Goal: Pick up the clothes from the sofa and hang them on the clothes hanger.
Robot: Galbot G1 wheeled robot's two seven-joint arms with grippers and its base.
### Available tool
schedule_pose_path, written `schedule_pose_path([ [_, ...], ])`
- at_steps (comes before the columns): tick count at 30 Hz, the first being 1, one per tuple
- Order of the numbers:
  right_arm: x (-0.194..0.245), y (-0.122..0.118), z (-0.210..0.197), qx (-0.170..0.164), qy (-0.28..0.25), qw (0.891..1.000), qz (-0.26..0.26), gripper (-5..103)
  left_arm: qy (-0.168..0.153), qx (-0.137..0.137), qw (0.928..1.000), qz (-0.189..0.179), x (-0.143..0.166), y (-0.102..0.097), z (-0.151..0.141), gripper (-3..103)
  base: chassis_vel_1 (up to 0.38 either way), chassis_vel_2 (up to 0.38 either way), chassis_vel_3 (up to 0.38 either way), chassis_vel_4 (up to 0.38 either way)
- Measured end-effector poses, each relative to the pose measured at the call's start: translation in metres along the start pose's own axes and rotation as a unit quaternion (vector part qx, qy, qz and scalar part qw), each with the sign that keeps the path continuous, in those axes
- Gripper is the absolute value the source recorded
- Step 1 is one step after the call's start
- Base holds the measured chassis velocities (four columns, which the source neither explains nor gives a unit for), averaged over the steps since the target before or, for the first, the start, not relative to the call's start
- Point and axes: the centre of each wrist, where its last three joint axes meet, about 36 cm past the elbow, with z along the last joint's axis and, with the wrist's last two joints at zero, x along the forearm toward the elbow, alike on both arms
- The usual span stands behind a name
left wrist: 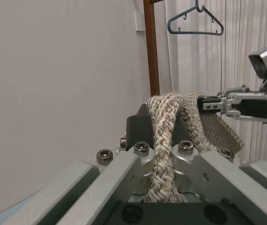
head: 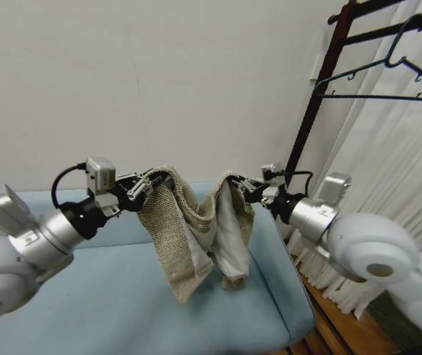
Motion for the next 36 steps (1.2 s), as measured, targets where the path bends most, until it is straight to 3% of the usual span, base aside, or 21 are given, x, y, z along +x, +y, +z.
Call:
schedule_pose_path([
  [5,0.025,0.018,-0.045,-0.005,0.021,1.0,-0.014,2,-0.011,-0.013,0.9998,0.011,0.01,-0.003,-0.034,2,0.0,0.0,0.0,0.0],
  [9,0.047,0.034,-0.074,-0.026,0.043,0.998,-0.024,2,-0.011,0.002,0.9997,0.022,0.01,-0.007,-0.048,2,0.0,0.0,0.0,0.0],
  [13,0.065,0.043,-0.083,-0.025,0.076,0.997,-0.019,2,0.02,0.063,0.9977,-0.015,0.015,-0.007,-0.056,2,0.0,0.0,0.0,0.0],
  [14,0.067,0.045,-0.082,-0.03,0.089,0.996,-0.008,2,0.037,0.097,0.9941,-0.032,0.015,-0.005,-0.052,2,0.0,0.0,0.0,0.0],
  [15,0.067,0.045,-0.082,-0.03,0.089,0.996,-0.008,2,0.037,0.097,0.9941,-0.032,0.015,-0.005,-0.052,2,0.0,0.0,0.0,0.0],
  [19,0.056,0.043,-0.071,-0.062,0.127,0.99,0.026,2,0.098,0.2,0.9713,-0.083,0.009,0.003,-0.017,2,0.0,0.0,0.0,0.0],
  [23,0.044,0.04,-0.057,-0.065,0.126,0.99,0.022,2,0.107,0.219,0.9656,-0.091,0.009,0.006,-0.001,2,0.0,0.0,0.0,0.0],
  [25,0.039,0.038,-0.053,-0.066,0.118,0.991,0.015,2,0.102,0.214,0.9672,-0.09,0.008,0.006,0.001,2,0.0,0.0,0.0,0.0],
  [29,0.017,0.021,-0.042,-0.06,0.084,0.995,0.005,2,0.075,0.155,0.9833,-0.06,0.002,0.008,0.004,2,0.0,0.0,0.0,0.0],
  [30,0.017,0.021,-0.042,-0.06,0.084,0.995,0.005,2,0.075,0.155,0.9833,-0.06,0.002,0.008,0.004,2,0.0,0.0,0.0,0.0],
  [33,-0.014,0.001,-0.028,-0.058,0.065,0.996,-0.015,2,0.07,0.106,0.991,-0.042,-0.003,0.043,0.007,2,0.0,0.0,0.0,0.0],
  [35,-0.041,-0.013,-0.017,-0.063,0.064,0.996,-0.021,2,0.071,0.081,0.9924,-0.06,-0.006,0.072,0.011,2,0.0,0.0,0.0,0.0],
  [36,-0.041,-0.013,-0.017,-0.063,0.064,0.996,-0.021,2,0.071,0.081,0.9924,-0.06,-0.006,0.072,0.011,2,0.0,0.0,0.0,0.0],
])
